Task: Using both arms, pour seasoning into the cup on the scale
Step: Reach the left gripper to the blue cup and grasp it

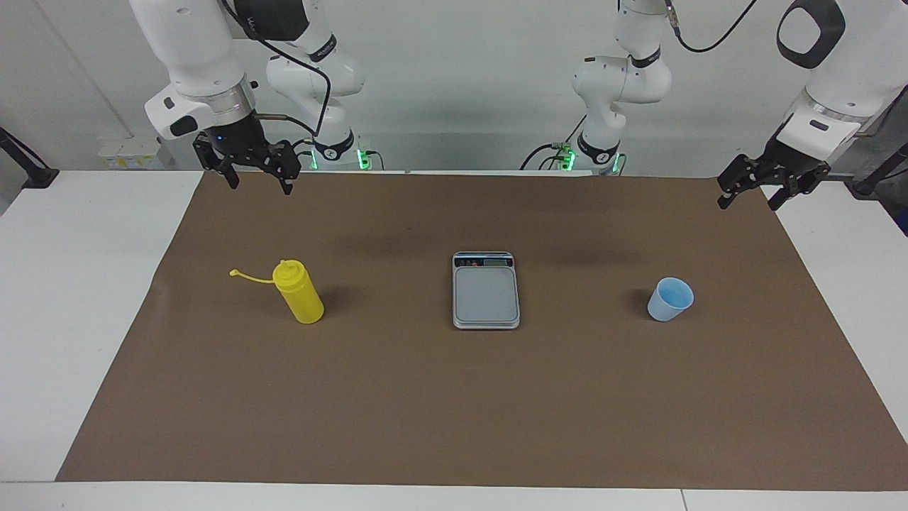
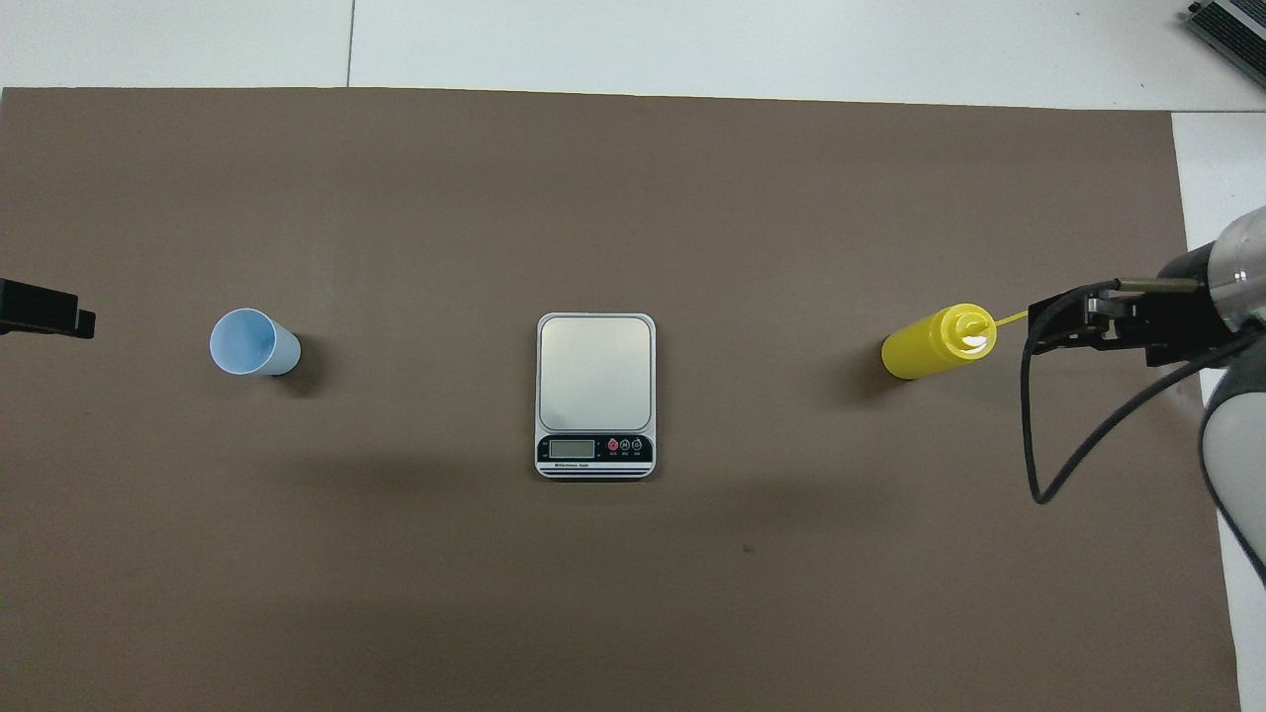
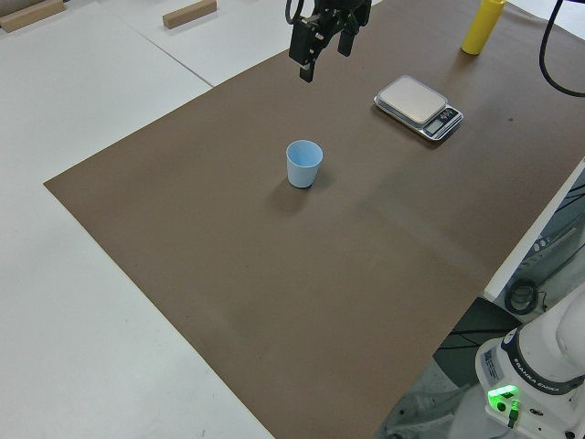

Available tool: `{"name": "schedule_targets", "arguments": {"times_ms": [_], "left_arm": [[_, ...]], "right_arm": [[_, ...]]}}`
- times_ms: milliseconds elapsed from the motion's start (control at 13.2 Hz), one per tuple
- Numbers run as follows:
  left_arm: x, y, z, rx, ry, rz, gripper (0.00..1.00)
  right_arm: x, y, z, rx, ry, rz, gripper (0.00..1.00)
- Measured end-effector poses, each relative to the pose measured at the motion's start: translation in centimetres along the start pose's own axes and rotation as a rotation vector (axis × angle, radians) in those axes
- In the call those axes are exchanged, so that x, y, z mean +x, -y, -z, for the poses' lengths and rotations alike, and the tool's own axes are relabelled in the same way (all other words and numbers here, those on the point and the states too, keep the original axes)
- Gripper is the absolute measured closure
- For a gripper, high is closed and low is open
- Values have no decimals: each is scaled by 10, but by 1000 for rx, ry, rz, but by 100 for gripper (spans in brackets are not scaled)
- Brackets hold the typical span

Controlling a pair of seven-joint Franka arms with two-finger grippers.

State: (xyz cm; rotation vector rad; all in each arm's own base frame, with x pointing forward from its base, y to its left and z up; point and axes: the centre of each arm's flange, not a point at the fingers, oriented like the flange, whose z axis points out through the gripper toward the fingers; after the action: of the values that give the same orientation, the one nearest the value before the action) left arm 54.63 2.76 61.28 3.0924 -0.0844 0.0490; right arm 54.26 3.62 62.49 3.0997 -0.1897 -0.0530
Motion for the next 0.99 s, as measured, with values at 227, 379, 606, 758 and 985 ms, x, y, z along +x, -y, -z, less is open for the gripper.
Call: {"name": "schedule_targets", "arguments": {"times_ms": [227, 379, 606, 758, 985], "left_arm": [[0, 1, -1, 15, 4, -2, 0], [-1, 1, -5, 16, 12, -2, 0], [-2, 3, -24, 13, 2, 7, 0], [-4, 5, -56, 12, -32, 32, 0], [-5, 7, -117, 18, -55, 39, 0]], "right_arm": [[0, 0, 0, 0, 0, 0, 0], [0, 0, 0, 0, 0, 0, 0], [0, 0, 0, 0, 0, 0, 0], [0, 0, 0, 0, 0, 0, 0], [0, 0, 0, 0, 0, 0, 0]]}}
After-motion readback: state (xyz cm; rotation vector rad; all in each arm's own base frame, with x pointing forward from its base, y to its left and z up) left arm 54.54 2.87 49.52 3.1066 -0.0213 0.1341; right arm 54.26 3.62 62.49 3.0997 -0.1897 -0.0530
